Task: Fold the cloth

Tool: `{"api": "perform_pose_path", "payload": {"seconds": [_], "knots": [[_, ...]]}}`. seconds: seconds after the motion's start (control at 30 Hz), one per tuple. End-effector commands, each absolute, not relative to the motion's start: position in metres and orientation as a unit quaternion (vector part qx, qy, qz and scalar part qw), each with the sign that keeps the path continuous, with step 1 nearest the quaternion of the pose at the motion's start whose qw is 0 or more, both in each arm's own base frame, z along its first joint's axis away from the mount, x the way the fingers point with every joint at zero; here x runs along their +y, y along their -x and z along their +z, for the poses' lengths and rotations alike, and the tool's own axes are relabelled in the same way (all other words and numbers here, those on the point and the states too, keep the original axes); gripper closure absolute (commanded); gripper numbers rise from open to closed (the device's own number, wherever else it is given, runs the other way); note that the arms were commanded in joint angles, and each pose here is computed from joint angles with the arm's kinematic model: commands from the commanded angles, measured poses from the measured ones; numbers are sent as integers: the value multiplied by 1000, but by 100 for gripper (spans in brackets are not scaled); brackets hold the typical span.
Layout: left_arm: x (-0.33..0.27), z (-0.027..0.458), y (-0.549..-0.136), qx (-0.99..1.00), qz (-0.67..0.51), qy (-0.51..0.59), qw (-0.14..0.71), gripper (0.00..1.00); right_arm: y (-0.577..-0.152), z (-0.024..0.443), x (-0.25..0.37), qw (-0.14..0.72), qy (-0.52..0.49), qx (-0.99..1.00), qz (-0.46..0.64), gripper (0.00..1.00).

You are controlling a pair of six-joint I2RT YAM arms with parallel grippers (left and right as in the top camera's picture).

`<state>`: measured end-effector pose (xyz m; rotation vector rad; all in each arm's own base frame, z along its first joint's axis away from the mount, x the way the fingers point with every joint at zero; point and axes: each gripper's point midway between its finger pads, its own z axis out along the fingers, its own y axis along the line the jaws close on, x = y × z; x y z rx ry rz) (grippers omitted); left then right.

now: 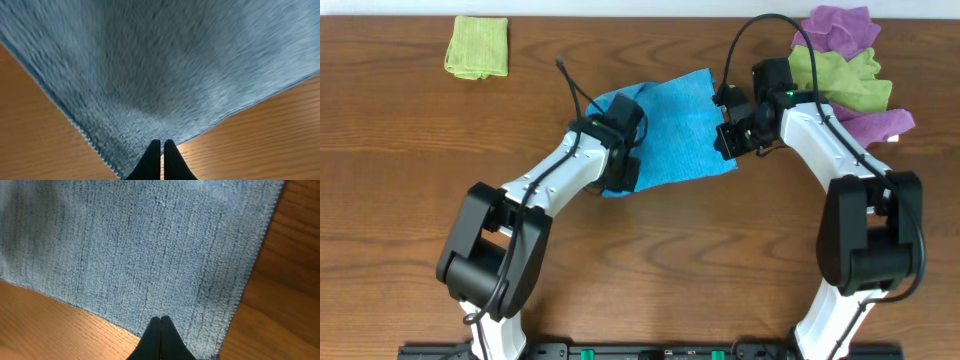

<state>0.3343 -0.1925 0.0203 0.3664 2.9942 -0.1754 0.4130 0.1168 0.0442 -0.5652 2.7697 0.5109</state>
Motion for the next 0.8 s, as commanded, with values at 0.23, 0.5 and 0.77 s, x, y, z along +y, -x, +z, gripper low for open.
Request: {"api": "perform_pose_path", "payload": {"seconds": [0.23, 0.5, 0.77], "knots": [[-180, 14, -341, 992, -22, -103, 73, 94, -412, 25, 105, 115, 195, 963, 147, 98], [-181, 15, -353, 990, -18, -101, 98, 94, -409, 14, 103, 100, 194, 966, 141, 98], [-178, 9, -357, 989, -10, -99, 109, 94, -409, 9, 102, 97, 196, 967, 132, 98]]}}
